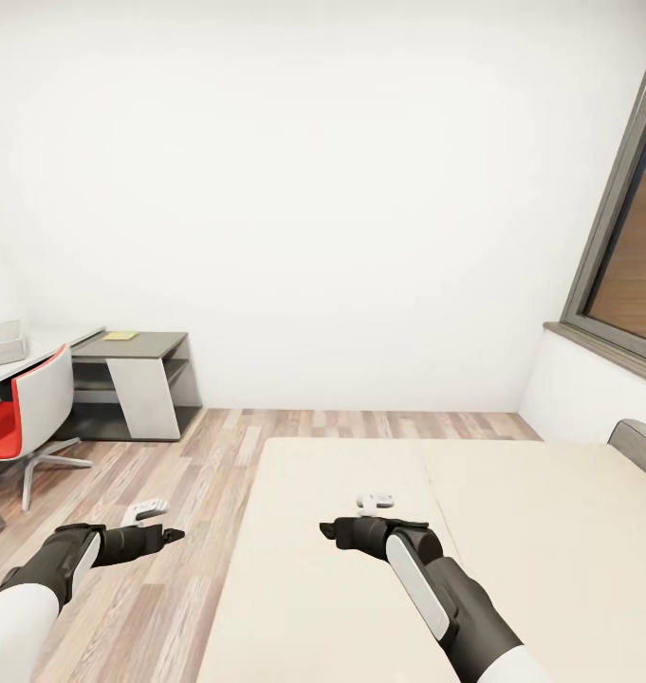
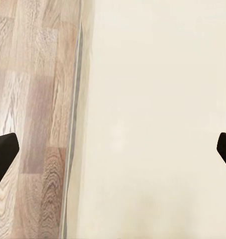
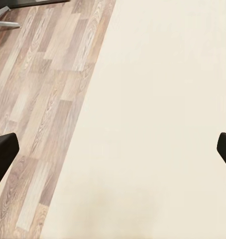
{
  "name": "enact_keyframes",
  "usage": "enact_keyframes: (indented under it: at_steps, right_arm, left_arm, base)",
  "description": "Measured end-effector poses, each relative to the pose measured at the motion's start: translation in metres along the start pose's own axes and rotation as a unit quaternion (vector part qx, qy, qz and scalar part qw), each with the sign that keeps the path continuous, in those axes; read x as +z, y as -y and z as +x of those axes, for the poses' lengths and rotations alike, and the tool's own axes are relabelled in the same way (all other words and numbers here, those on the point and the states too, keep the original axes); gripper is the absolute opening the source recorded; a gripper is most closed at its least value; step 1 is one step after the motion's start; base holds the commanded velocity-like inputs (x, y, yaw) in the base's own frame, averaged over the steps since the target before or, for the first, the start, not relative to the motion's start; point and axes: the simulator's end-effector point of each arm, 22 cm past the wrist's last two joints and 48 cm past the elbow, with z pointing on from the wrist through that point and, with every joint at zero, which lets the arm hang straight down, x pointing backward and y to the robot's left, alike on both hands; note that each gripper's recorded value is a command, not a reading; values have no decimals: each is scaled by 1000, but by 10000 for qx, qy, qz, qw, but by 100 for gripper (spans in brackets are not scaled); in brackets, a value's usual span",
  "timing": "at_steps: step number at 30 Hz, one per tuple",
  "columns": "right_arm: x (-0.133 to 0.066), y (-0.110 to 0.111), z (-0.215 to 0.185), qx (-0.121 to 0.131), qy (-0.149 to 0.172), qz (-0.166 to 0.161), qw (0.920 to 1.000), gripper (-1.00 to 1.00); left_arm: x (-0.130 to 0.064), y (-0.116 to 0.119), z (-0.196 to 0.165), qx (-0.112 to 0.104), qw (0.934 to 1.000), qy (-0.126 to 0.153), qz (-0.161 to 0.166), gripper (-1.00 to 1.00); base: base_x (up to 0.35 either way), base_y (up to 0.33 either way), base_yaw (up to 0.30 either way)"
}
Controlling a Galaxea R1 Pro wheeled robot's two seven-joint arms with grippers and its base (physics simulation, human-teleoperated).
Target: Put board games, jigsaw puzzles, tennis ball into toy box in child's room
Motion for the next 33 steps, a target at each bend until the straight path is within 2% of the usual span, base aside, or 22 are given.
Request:
enact_keyframes:
  at_steps: [8,20,33]
  right_arm:
    - [0,0,0,0,0,-1,10000,100]
    - [-2,-1,-2,-3,24,-10,10000,100]
    - [-2,-1,-2,-7,28,-8,10000,100]
  left_arm:
    - [0,0,0,0,10000,0,0,100]
    - [-2,1,-2,7,10000,27,5,100]
    - [-2,1,-3,7,10000,31,7,100]
  base:
    - [0,0,-3]
    - [0,0,-110]
    - [0,0,-10]
